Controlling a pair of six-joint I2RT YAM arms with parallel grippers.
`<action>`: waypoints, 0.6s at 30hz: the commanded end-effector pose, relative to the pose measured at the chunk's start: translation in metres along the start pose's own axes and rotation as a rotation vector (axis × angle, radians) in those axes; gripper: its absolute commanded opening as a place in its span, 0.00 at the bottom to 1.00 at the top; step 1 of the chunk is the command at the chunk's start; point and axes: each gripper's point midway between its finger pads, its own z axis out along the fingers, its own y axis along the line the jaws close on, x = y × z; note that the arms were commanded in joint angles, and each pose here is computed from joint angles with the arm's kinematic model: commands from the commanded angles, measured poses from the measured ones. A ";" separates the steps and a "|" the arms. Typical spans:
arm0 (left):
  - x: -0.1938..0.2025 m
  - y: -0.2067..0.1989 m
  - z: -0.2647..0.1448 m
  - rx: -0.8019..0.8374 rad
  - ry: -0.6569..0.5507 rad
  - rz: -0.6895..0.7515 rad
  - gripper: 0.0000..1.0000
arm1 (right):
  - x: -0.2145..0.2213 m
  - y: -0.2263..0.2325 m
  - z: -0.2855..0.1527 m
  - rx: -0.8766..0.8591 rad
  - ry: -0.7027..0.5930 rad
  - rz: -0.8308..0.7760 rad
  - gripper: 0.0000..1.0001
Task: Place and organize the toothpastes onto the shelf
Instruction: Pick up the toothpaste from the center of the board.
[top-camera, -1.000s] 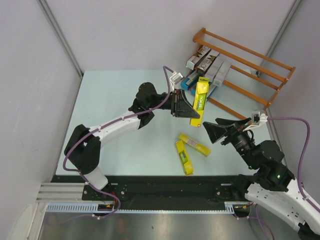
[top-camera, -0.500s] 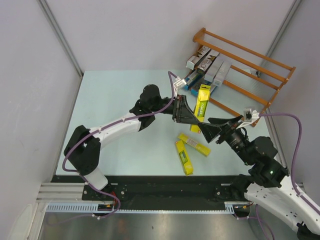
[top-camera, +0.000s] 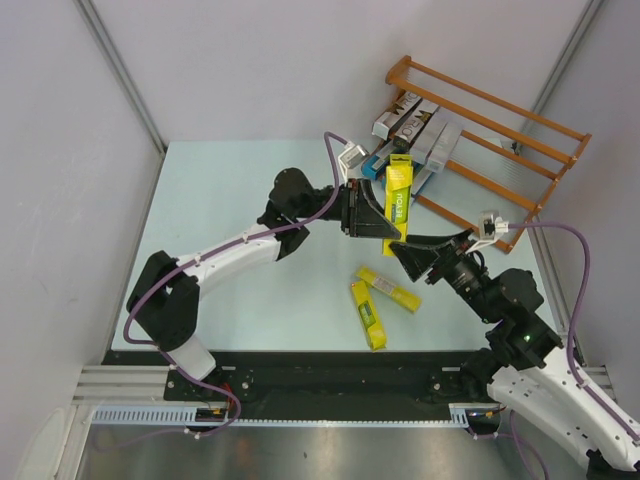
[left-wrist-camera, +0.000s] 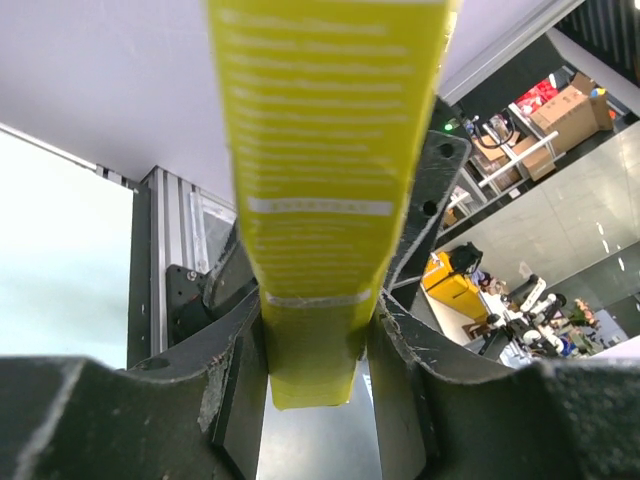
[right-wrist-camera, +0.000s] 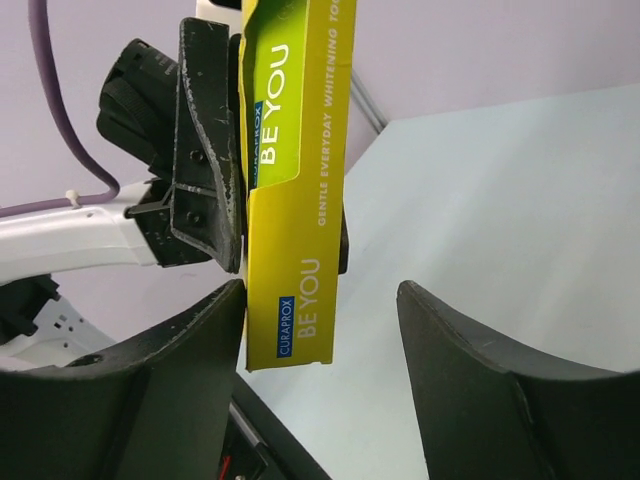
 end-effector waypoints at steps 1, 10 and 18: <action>-0.012 -0.034 -0.002 0.085 -0.017 0.095 0.45 | -0.004 0.003 0.006 -0.055 -0.022 0.018 0.65; -0.020 -0.037 0.000 0.097 -0.029 0.105 0.45 | 0.005 0.012 0.011 -0.151 0.027 0.030 0.45; -0.021 -0.028 -0.004 0.078 -0.040 0.096 0.52 | 0.000 0.011 0.008 -0.149 0.014 0.027 0.33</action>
